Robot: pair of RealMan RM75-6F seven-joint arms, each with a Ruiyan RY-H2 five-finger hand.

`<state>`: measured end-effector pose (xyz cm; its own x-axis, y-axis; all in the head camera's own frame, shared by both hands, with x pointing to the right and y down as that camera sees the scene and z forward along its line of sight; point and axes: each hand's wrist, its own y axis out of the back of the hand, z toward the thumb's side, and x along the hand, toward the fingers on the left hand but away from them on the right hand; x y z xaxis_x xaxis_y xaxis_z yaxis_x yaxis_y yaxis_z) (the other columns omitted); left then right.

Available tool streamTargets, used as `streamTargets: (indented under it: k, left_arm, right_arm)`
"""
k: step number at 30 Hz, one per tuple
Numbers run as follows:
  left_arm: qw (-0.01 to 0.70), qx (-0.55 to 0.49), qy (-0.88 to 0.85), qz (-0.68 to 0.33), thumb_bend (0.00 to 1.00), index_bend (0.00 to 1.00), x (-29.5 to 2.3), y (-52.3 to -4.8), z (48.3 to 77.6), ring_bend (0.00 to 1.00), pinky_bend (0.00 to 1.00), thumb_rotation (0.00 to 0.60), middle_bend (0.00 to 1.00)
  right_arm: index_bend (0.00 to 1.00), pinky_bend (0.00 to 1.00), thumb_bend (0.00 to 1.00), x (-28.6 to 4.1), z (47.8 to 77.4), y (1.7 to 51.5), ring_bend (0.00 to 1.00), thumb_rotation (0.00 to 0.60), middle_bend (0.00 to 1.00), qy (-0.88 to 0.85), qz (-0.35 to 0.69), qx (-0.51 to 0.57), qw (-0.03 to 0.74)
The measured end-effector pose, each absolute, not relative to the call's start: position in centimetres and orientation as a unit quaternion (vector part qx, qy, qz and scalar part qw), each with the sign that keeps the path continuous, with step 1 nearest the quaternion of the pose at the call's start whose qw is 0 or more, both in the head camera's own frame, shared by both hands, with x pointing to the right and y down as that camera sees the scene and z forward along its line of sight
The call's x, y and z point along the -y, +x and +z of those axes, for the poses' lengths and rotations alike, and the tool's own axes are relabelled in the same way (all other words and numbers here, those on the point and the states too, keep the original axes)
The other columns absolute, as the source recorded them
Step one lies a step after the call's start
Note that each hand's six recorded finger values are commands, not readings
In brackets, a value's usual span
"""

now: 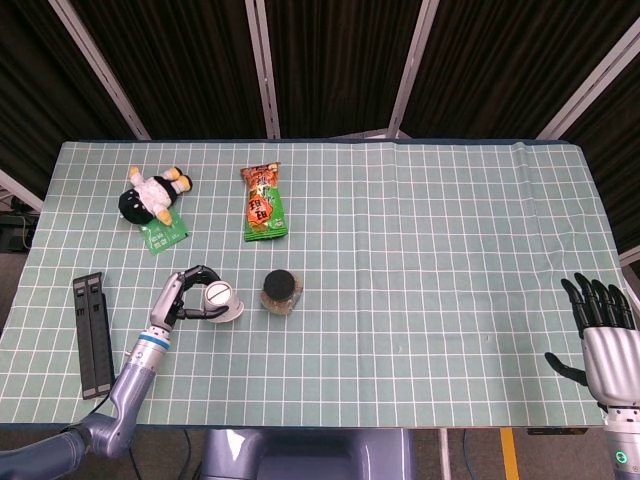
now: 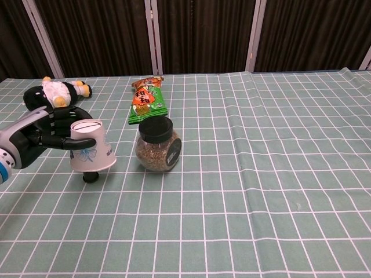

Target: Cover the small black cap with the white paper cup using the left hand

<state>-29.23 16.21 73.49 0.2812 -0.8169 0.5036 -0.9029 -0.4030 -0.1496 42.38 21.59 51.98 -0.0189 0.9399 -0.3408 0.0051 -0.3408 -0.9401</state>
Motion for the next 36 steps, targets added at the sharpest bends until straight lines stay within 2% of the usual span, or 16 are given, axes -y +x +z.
streamTargets:
  k: [2, 4, 6, 9, 11, 13, 18, 23, 29, 36]
  left_arm:
    - [0.079, 0.539, 0.796, 0.263, 0.00, 0.50, -16.4, -29.3, 73.7, 0.37, 0.29, 0.600, 0.42]
    - [0.078, 0.536, 0.797, 0.268, 0.00, 0.46, -16.6, -29.3, 73.9, 0.29, 0.21, 0.600, 0.34]
    - [0.076, 0.531, 0.798, 0.273, 0.00, 0.33, -16.8, -29.4, 74.1, 0.13, 0.09, 0.600, 0.18]
    - [0.076, 0.522, 0.802, 0.280, 0.00, 0.13, -17.1, -29.5, 74.4, 0.00, 0.00, 0.600, 0.02]
    - [0.075, 0.524, 0.802, 0.279, 0.00, 0.05, -17.0, -29.8, 74.4, 0.00, 0.00, 0.600, 0.00]
    - [0.075, 0.527, 0.800, 0.276, 0.00, 0.01, -16.9, -30.1, 74.3, 0.00, 0.00, 0.600, 0.00]
    - [0.081, 0.537, 0.797, 0.265, 0.00, 0.00, -16.7, -30.9, 73.8, 0.00, 0.00, 0.600, 0.00]
    - [0.058, 0.556, 0.794, 0.238, 0.00, 0.00, -15.8, -32.3, 71.6, 0.00, 0.00, 0.600, 0.00]
    - [-0.050, 0.552, 0.791, 0.260, 0.00, 0.00, -14.7, -34.4, 67.7, 0.00, 0.00, 0.600, 0.00]
    - [-0.234, 0.486, 0.750, 0.382, 0.00, 0.00, -15.2, -36.8, 62.9, 0.00, 0.00, 0.600, 0.00]
  right_arm:
    - [0.00, 0.00, 0.00, -21.6, 52.0, 42.4, 0.00, 0.600, 0.00, -0.575, 0.584, 0.411, 0.400]
    - [0.00, 0.00, 0.00, -21.6, 52.0, 42.4, 0.00, 0.600, 0.00, -0.576, 0.584, 0.409, 0.400]
    - [0.00, 0.00, 0.00, -21.6, 52.1, 42.3, 0.00, 0.600, 0.00, -0.576, 0.584, 0.409, 0.400]
    - [0.00, 0.00, 0.00, -21.6, 52.1, 42.3, 0.00, 0.600, 0.00, -0.576, 0.585, 0.408, 0.400]
    - [0.00, 0.00, 0.00, -21.6, 52.2, 42.3, 0.00, 0.600, 0.00, -0.576, 0.585, 0.408, 0.399]
    - [0.00, 0.00, 0.00, -21.6, 52.1, 42.3, 0.00, 0.600, 0.00, -0.575, 0.585, 0.408, 0.400]
    - [0.00, 0.00, 0.00, -21.6, 52.1, 42.1, 0.00, 0.600, 0.00, -0.577, 0.583, 0.408, 0.400]
    - [0.00, 0.00, 0.00, -21.7, 51.8, 41.8, 0.00, 0.600, 0.00, -0.582, 0.577, 0.408, 0.403]
    - [0.00, 0.00, 0.00, -21.8, 51.6, 41.3, 0.00, 0.600, 0.00, -0.589, 0.569, 0.408, 0.404]
    - [0.00, 0.00, 0.00, -21.8, 51.3, 40.8, 0.00, 0.600, 0.00, -0.599, 0.556, 0.411, 0.403]
